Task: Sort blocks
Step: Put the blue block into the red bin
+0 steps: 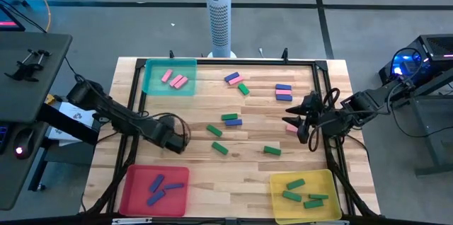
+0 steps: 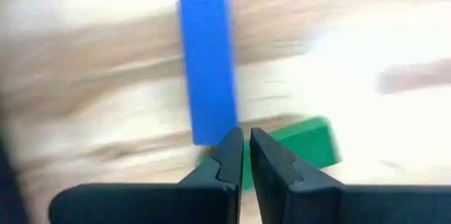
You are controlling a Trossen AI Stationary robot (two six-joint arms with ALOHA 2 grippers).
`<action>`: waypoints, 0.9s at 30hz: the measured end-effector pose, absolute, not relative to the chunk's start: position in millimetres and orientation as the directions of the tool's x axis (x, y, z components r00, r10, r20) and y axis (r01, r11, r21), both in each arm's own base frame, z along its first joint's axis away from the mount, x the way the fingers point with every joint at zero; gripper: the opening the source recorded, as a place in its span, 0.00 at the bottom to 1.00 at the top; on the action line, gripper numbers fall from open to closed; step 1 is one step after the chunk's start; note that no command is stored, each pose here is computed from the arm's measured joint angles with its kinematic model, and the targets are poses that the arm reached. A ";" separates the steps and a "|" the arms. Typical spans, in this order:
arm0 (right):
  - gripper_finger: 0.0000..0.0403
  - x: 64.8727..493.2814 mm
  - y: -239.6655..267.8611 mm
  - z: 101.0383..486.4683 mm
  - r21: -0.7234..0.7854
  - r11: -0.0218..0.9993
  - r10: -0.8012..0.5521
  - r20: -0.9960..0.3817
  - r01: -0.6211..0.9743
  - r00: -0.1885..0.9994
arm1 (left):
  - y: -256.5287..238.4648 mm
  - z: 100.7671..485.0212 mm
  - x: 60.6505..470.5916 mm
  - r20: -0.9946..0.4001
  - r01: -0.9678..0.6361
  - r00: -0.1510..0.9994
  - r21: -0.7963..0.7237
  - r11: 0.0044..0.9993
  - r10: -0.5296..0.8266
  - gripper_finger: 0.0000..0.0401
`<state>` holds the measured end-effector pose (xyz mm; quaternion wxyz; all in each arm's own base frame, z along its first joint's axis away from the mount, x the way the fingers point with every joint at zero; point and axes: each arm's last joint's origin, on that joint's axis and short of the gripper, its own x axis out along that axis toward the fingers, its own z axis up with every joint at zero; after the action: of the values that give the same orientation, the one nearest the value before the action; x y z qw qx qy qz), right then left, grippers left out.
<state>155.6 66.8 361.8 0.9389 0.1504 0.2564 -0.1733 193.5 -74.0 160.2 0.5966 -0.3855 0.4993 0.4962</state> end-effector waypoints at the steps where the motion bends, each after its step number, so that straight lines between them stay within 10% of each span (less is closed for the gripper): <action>1: 0.36 155.6 66.7 361.9 0.189 0.896 -0.250 -0.533 0.402 0.809 | -75.7 166.0 199.8 -0.974 -0.963 0.058 0.003 0.268 0.219 0.03; 6: 0.36 155.6 66.2 362.0 0.177 0.894 -0.269 -0.525 0.412 0.808 | -78.9 196.7 223.9 -0.927 -0.892 0.228 -0.076 0.445 0.299 0.02; 11: 0.36 155.6 66.0 362.1 0.174 0.892 -0.276 -0.521 0.417 0.808 | -63.5 201.2 225.6 -0.928 -0.924 0.184 -0.052 0.378 0.324 0.09; 22: 0.36 155.6 66.3 362.0 0.182 0.892 -0.267 -0.525 0.413 0.808 | -27.5 153.0 204.4 -0.988 -0.977 0.011 0.022 0.210 0.157 0.59; 27: 0.36 155.8 66.4 362.2 0.191 0.890 -0.265 -0.523 0.415 0.810 | -15.8 132.1 199.4 -0.987 -0.981 0.075 -0.047 0.190 0.142 0.59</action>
<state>155.8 66.4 362.2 0.9394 0.1499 0.2495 -0.1809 199.4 -15.8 132.1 0.5956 -0.4275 0.4902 0.4714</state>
